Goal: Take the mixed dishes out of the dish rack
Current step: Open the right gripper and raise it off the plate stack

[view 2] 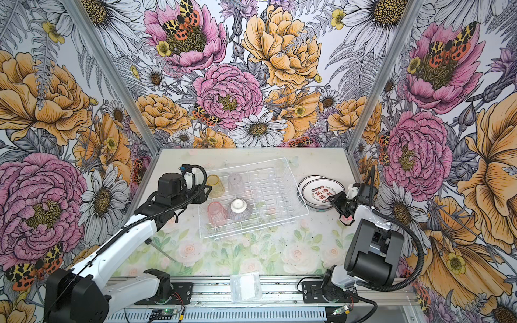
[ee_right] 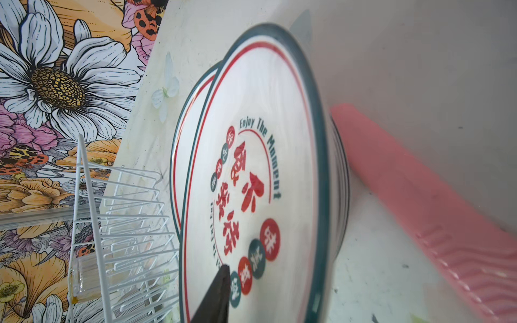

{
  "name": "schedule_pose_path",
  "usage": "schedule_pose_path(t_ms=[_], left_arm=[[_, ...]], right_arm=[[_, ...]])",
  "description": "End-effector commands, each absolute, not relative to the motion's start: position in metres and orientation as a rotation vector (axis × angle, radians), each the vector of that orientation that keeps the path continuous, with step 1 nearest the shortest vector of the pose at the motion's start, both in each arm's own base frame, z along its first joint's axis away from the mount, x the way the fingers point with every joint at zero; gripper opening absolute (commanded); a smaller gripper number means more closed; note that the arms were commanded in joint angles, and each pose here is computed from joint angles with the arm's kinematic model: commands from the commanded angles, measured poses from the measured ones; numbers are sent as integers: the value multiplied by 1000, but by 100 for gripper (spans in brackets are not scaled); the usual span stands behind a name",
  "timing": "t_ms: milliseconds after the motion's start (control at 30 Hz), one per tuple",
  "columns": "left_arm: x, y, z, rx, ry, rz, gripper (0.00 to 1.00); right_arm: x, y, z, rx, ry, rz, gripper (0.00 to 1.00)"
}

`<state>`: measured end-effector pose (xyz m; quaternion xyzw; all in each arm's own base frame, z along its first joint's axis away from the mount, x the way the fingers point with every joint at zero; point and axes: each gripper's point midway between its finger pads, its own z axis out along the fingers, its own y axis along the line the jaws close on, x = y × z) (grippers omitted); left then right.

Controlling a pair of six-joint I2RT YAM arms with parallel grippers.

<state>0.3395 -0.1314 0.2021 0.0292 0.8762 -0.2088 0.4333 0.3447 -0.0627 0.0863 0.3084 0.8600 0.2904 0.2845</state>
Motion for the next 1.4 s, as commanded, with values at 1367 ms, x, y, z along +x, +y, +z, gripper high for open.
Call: schedule_pose_path(t_ms=[1367], left_arm=[[331,-91,177,-70,2273,-365,51]], right_arm=[[353,-65,160,543,2294,327,72]])
